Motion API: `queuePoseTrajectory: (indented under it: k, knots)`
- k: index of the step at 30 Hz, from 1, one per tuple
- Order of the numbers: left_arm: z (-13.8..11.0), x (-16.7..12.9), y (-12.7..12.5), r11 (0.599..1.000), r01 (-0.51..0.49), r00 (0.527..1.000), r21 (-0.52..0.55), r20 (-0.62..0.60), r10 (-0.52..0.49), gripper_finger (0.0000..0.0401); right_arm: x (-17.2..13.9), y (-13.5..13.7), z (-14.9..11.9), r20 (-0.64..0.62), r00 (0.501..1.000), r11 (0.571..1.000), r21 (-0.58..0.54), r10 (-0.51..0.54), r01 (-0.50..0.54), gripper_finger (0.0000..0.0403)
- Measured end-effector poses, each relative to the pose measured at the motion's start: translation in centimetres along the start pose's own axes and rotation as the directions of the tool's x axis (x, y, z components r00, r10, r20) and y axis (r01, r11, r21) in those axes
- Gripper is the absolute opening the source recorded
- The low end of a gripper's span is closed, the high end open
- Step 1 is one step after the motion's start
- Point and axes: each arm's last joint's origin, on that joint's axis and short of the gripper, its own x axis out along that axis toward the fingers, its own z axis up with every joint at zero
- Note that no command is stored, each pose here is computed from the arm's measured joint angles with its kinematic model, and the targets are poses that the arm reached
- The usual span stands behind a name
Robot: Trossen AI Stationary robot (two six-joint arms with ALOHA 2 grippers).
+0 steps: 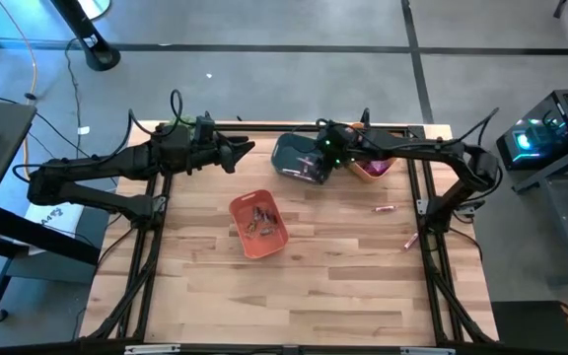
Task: Sort candy
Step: Put the top red candy into the blue bin
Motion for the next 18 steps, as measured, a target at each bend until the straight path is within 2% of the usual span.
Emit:
queuePoseTrajectory:
  k: [4, 6, 8, 12, 18]
  knots:
    - [0.0, 0.0, 0.0, 1.000, -0.001, 1.000, 0.001, 0.000, 0.001, 0.0209, -1.5, 0.1, -1.5, -0.147, 0.987, 0.998, 0.005, 0.060, -0.060, 0.0230]
    - [0.0, 0.0, 0.0, 1.000, -0.001, 1.000, 0.005, 0.000, 0.001, 0.0209, -2.7, 0.3, -2.9, -0.256, 0.966, 1.000, 0.005, 0.030, -0.030, 0.0236]
    - [0.0, 0.0, 0.0, 1.000, 0.000, 1.000, 0.011, -0.001, 0.000, 0.0209, -3.9, 0.8, -4.4, -0.345, 0.938, 0.999, -0.052, -0.029, 0.012, 0.0238]
    - [0.0, 0.0, 0.0, 1.000, 0.000, 1.000, 0.011, -0.001, 0.000, 0.0209, -5.9, 1.5, -8.0, -0.450, 0.883, 0.985, -0.160, -0.133, 0.067, 0.0239]
    - [0.0, 0.0, 0.0, 1.000, 0.000, 1.000, 0.019, -0.001, 0.001, 0.0209, -4.3, 0.3, -14.2, -0.554, 0.808, 0.979, -0.137, -0.201, 0.149, 0.0240]
